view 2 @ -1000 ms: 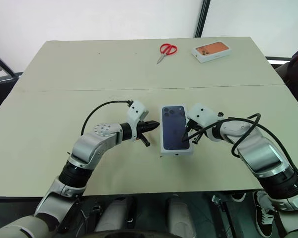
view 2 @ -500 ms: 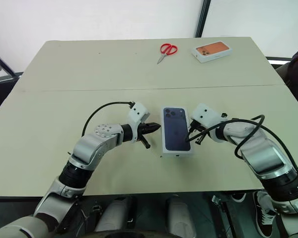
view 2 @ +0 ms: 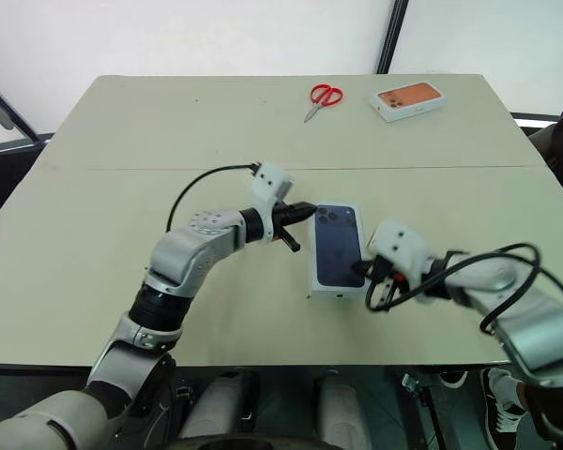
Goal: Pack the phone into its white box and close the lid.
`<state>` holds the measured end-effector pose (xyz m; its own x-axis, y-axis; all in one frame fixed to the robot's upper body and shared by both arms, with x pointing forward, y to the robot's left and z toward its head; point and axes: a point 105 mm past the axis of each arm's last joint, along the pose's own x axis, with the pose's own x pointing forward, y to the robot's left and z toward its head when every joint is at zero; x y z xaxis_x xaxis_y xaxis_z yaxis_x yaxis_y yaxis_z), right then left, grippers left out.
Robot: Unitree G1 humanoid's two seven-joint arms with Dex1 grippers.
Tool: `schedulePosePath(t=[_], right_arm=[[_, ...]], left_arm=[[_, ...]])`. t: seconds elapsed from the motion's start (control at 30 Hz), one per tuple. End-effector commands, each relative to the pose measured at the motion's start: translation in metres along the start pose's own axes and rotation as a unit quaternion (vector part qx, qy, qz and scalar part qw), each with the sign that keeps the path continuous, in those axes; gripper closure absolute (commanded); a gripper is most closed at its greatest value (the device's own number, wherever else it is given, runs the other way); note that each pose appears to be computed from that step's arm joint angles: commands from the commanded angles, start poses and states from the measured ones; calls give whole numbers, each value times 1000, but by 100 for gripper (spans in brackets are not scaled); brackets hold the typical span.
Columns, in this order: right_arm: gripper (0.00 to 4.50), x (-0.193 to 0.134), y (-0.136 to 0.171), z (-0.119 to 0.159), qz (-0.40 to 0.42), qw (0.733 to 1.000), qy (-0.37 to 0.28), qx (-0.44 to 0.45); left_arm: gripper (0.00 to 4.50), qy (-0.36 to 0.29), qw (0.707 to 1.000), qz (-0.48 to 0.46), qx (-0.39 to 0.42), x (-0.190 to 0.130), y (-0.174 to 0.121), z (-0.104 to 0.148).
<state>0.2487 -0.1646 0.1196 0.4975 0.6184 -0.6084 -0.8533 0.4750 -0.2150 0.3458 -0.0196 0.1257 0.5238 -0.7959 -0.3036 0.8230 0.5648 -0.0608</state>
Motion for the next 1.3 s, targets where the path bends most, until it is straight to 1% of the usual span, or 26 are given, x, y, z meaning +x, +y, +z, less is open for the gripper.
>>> schedulePosePath(t=[0.03,0.23,0.3,0.37,0.43,0.5,0.53,0.6,0.67,0.73,0.8,0.87,0.93,1.1,1.2,1.3], right_arm=[[447,0,-5,2,-32,999,-2,-12],[447,3,-10,-9,-55,998,16,6],[447,3,-11,-8,-57,998,15,5],[447,2,-14,-4,-66,998,5,-1],[447,-1,-33,15,-116,992,-42,-5],[447,-7,-53,35,-171,980,-100,-9],[447,-9,-60,42,-188,975,-120,-9],[447,-14,-76,51,-216,965,-146,4],[447,-18,-88,55,-222,962,-161,13],[447,-18,-95,54,-220,962,-162,11],[447,-15,-99,55,-214,962,-168,13],[447,-13,-102,58,-204,962,-178,21],[447,-9,-104,61,-191,963,-187,27],[447,4,-103,63,-167,965,-198,34],[447,9,-102,66,-162,963,-209,41],[447,11,-101,69,-150,962,-224,53]], left_arm=[[450,38,999,14,5,7,2,-12],[450,57,998,9,0,7,1,-26],[450,54,998,11,-2,6,2,-26],[450,32,999,19,-8,1,7,-20],[450,-25,999,40,-17,-14,22,-3],[450,-80,994,70,-20,-37,40,12],[450,-98,992,82,-21,-47,48,17],[450,-127,983,132,-14,-82,73,20],[450,-123,976,179,8,-119,94,12],[450,-109,972,209,21,-147,106,1],[450,-100,966,238,14,-172,118,-8],[450,-91,961,260,16,-195,124,-15],[450,-87,958,271,23,-210,125,-17],[450,-84,949,302,23,-233,124,-21],[450,-94,945,315,14,-241,123,-19],[450,-88,944,316,15,-240,123,-21]])
